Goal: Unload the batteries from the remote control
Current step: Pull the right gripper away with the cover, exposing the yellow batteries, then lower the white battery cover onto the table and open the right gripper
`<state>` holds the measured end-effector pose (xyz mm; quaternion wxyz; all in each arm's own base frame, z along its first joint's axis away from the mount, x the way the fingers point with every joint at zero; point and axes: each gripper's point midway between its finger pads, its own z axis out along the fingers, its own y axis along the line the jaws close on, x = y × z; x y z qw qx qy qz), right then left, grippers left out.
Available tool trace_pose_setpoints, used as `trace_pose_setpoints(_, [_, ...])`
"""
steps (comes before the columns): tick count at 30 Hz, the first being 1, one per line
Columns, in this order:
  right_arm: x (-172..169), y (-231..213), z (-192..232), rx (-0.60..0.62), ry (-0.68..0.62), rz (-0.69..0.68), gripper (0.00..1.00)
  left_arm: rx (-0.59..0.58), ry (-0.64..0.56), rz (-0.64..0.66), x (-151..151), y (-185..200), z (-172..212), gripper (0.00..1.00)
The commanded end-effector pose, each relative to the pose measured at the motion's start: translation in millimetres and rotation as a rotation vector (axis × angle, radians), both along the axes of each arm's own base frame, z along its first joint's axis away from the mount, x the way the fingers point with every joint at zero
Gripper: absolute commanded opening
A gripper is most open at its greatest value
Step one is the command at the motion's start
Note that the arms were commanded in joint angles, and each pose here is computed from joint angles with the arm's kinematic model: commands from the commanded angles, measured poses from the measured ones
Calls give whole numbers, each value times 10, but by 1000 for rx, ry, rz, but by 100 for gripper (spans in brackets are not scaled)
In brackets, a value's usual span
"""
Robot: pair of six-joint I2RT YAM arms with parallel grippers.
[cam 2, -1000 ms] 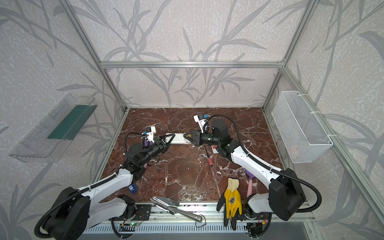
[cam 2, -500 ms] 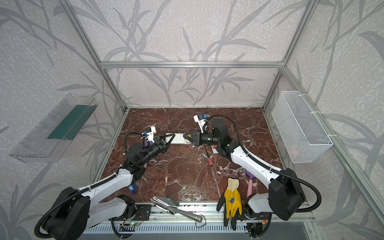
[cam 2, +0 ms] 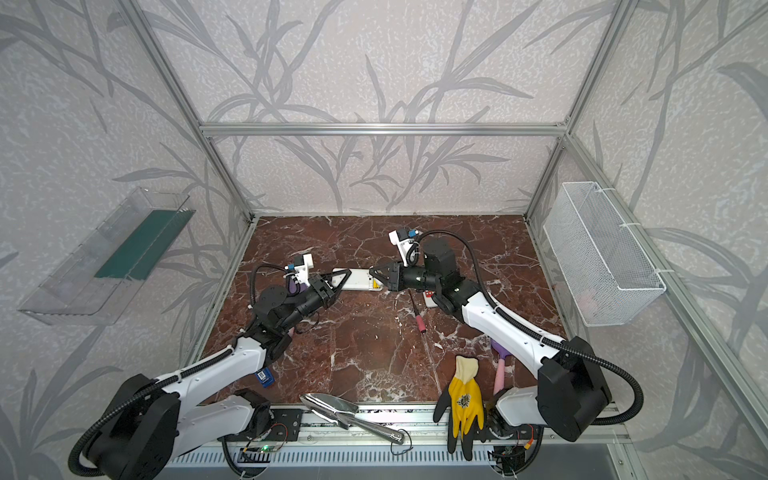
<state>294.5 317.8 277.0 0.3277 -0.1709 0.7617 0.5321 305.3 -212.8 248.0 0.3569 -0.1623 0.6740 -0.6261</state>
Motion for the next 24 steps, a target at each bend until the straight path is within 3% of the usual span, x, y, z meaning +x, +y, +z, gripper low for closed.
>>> trace_pose_setpoints(1, [6,-72,209,10,-59,-20,0,14,-42,14,-1,39,69,0])
trace_pose_setpoints(7, [114,-295,90,-19,-51,-95,0,72,-8,35,42,87,-106,0])
trace_pose_setpoints(13, [278,-722,-309,-124,-15,-246,0,101,7,44,55,123,-204,0])
trace_pose_setpoints(24, [297,-1731,-1488,-571,68,-624,0,202,33,42,49,142,-345,0])
